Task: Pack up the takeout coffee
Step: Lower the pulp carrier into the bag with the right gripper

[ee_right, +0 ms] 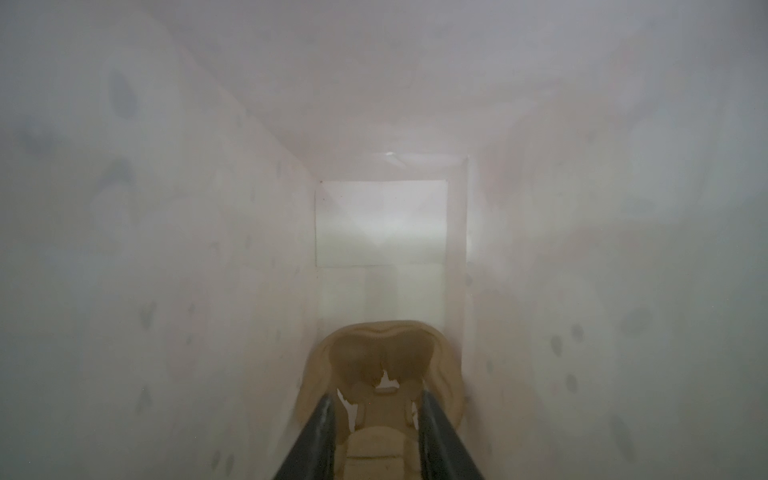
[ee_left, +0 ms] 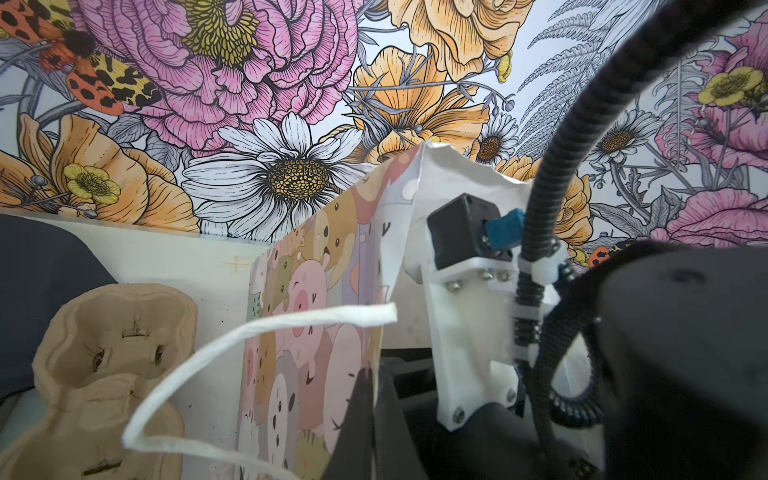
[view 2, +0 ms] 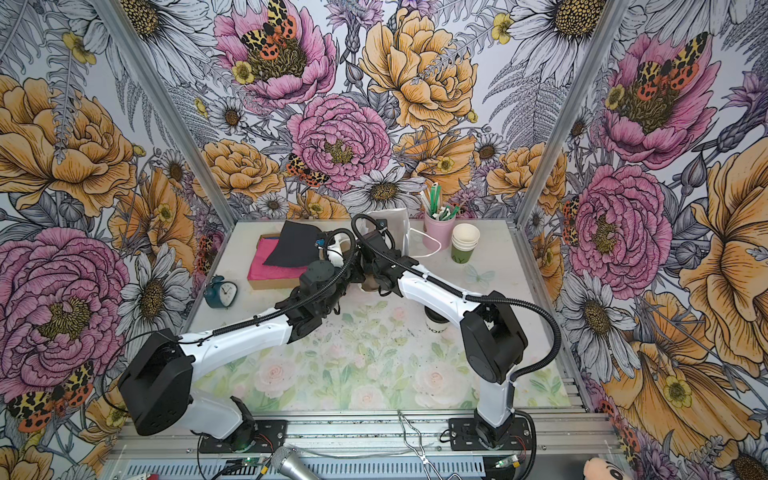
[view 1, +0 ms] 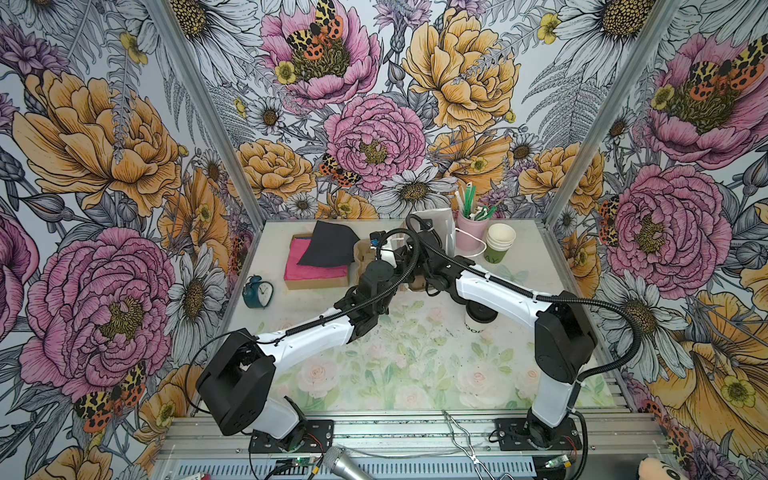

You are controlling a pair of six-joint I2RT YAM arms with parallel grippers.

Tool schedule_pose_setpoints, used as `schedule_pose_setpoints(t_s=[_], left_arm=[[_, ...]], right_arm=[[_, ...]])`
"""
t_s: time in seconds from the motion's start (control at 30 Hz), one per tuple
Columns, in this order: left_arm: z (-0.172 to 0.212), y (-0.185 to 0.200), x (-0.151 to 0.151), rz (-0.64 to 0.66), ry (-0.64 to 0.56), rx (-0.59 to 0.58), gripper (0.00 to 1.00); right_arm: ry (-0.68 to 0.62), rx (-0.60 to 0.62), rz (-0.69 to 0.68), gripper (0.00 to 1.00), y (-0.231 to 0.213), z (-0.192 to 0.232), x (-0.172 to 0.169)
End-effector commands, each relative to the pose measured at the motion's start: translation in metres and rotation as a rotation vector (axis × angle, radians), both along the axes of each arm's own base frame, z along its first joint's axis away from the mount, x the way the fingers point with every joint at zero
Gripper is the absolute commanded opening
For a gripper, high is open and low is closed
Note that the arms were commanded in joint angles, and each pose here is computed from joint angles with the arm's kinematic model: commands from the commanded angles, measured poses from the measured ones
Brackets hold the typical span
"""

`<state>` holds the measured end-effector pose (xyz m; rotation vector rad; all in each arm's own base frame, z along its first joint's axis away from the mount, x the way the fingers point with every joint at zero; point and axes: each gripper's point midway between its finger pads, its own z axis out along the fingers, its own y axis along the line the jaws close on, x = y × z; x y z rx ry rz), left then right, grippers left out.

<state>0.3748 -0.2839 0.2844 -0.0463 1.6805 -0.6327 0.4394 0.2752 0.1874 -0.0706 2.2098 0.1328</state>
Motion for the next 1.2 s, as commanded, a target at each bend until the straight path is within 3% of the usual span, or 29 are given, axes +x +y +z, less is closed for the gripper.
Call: schedule_pose_setpoints(t_s=[0.0,0.37,0.6,0.83,1.17], left_arm=[[0.012,-0.001,-0.007,-0.028,-0.036,-0.016,0.00],[0.005,0.002,-0.017,-0.031,-0.031,-0.015,0.00],[-0.005,0.005,-0.044,-0.021,-0.043,-0.006,0.00],[-0.018,0.013,-0.070,0.003,-0.041,0.011,0.00],[-0.033,0.015,-0.085,0.016,-0.033,0.026,0.00]], right_arm=[[-0.015,0.040,0.033,0.38,0.008,0.008,0.000],[0.022,0.055,0.107,0.52,0.005,0.018,-0.040],[0.089,0.027,0.139,0.57,0.010,0.003,-0.068],[0.152,0.015,0.184,0.57,0.018,-0.004,-0.097],[0.211,0.005,0.253,0.46,0.030,0.001,-0.137]])
